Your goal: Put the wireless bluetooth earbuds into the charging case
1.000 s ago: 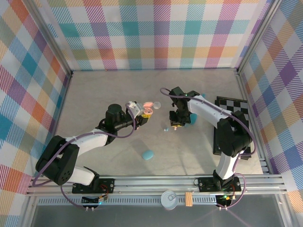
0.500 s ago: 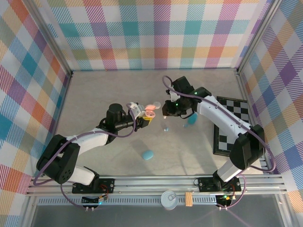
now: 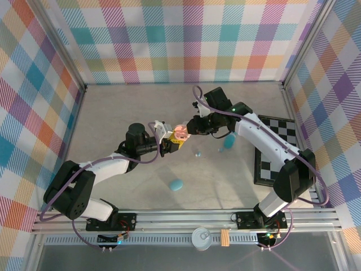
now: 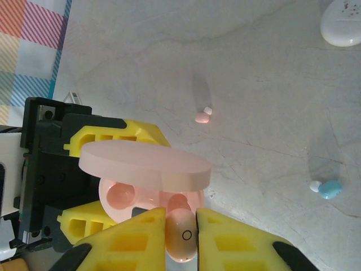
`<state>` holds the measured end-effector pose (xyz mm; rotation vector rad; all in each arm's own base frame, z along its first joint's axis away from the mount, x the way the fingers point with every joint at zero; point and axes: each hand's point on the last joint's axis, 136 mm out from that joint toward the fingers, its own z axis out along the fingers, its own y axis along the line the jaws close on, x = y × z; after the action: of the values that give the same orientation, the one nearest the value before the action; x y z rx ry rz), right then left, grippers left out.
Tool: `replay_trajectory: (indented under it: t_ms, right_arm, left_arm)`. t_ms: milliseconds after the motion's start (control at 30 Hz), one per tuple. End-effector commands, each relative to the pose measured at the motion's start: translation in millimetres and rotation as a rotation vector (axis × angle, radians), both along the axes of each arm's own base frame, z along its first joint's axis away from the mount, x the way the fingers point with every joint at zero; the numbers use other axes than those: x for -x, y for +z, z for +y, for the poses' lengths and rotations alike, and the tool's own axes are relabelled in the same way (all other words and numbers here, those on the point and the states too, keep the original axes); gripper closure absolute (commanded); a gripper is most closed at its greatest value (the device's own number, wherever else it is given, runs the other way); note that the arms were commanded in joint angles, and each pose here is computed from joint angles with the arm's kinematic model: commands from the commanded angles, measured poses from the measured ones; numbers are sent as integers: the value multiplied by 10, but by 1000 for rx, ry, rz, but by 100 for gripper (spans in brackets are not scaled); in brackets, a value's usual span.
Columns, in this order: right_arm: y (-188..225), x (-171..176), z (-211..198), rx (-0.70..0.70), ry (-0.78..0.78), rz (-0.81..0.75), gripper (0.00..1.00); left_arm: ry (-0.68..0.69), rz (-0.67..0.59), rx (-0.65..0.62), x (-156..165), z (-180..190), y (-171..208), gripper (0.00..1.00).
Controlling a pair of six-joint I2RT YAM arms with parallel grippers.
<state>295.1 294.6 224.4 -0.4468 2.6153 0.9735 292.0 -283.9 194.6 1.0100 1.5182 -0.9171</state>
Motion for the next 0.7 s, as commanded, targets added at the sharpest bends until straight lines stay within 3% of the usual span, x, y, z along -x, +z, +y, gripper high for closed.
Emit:
replay_trajectory:
  t_ms: [0,667]
  right_arm:
    - [93,-32,109,-37,35,-27,82]
    - [-138,-44,168,-41,59,-2,82]
  left_arm:
    - [-43,-46,38,62,-61,187,74]
    - [-31,-56,59,42,-63,249,74]
